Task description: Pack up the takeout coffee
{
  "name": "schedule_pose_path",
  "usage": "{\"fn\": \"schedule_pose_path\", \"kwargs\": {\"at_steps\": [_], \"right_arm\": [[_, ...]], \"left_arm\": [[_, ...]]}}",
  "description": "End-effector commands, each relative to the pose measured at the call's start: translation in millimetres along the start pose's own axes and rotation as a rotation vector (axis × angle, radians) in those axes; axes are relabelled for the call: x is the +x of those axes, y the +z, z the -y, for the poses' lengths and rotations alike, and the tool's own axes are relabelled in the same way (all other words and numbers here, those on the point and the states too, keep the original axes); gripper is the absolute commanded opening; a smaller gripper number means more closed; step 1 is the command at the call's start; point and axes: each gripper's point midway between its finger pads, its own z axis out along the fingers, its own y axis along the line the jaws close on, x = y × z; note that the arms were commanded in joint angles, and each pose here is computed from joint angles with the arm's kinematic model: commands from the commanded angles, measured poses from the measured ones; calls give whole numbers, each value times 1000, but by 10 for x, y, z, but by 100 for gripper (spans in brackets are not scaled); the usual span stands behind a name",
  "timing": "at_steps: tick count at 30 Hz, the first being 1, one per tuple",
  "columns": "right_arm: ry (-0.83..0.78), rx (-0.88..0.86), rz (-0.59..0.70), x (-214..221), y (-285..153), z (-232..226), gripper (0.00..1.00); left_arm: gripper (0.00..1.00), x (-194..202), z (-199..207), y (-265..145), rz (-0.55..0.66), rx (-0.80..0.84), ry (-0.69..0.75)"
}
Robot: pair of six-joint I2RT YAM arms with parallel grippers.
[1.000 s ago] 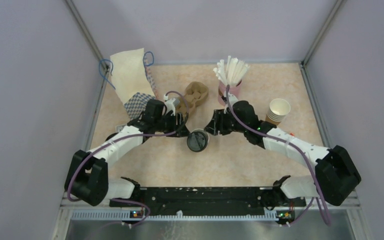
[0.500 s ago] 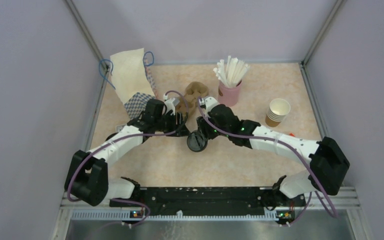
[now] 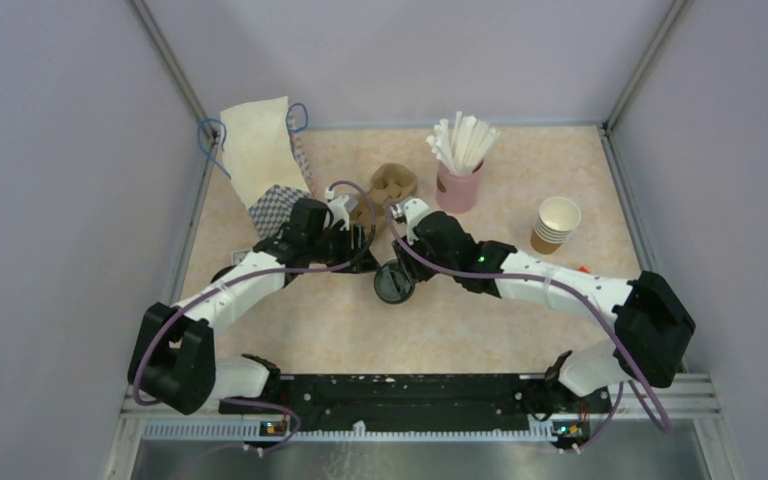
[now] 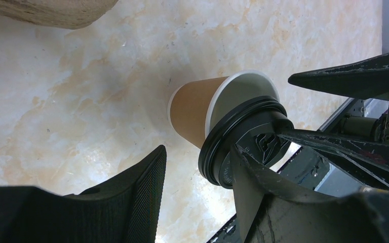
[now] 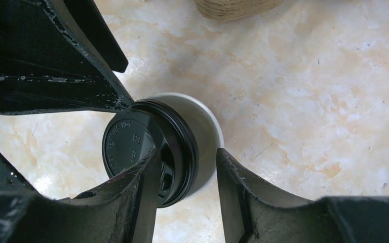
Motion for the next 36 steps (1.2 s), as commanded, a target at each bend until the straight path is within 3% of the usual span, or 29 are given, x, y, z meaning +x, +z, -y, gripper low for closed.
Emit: {"fn": "schedule_pose_path", "kwargs": {"at_steps": [1, 29, 36], "right_arm": [[-35, -63, 78, -269, -15, -172, 43], [-90, -77, 10, -71, 141, -181, 35], [-52, -57, 56, -164, 65, -152, 15]], "left_arm": [[55, -190, 94, -71, 58, 18, 42], [55, -181, 109, -93, 59, 21, 39], [56, -184, 113, -111, 61, 18, 42]]}}
